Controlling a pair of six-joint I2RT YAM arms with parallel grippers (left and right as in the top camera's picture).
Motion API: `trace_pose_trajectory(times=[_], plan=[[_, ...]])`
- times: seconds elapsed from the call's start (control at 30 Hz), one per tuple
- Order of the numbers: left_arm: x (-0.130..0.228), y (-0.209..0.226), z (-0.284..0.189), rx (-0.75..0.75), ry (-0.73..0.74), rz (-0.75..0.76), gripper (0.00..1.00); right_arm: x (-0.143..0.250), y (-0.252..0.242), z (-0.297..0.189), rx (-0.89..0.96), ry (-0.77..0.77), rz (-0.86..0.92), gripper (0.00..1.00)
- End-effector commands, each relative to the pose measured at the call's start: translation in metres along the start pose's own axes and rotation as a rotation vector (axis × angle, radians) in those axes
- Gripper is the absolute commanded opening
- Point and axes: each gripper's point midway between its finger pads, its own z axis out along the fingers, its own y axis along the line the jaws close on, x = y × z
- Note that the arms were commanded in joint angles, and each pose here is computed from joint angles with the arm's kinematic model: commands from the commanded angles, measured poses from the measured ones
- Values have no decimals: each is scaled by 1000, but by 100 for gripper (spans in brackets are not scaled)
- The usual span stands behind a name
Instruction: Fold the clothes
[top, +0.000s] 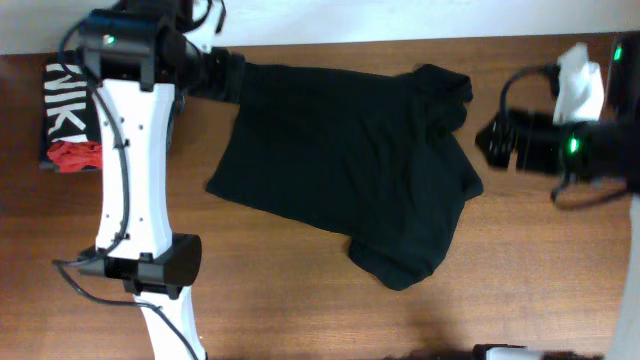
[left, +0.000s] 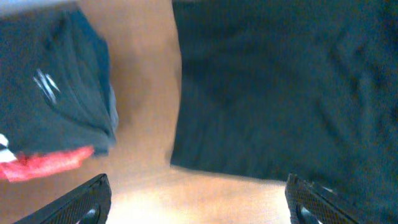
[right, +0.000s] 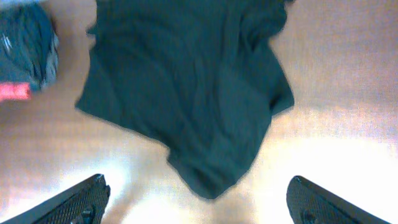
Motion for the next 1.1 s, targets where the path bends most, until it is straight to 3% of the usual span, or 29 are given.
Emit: trace_pose_trajectory(times=[0.0,0.33,0.43,0.6,1.07], plan=[[30,10,23,-42,143,-15,89,28,-7,19,46,82,10,95],[84,28,127,-72,351,-224,81,67,-17,106,-7,229,65,95],[99,21,160,-49,370,-272,73,76,-23,125,-5,255,71,95],[130,15,196,-40,417,-323,65,80,-25,129,-1,267,70,95],[176,35,238,-120,441,-314,65,79,-26,129,3,263,61,95]])
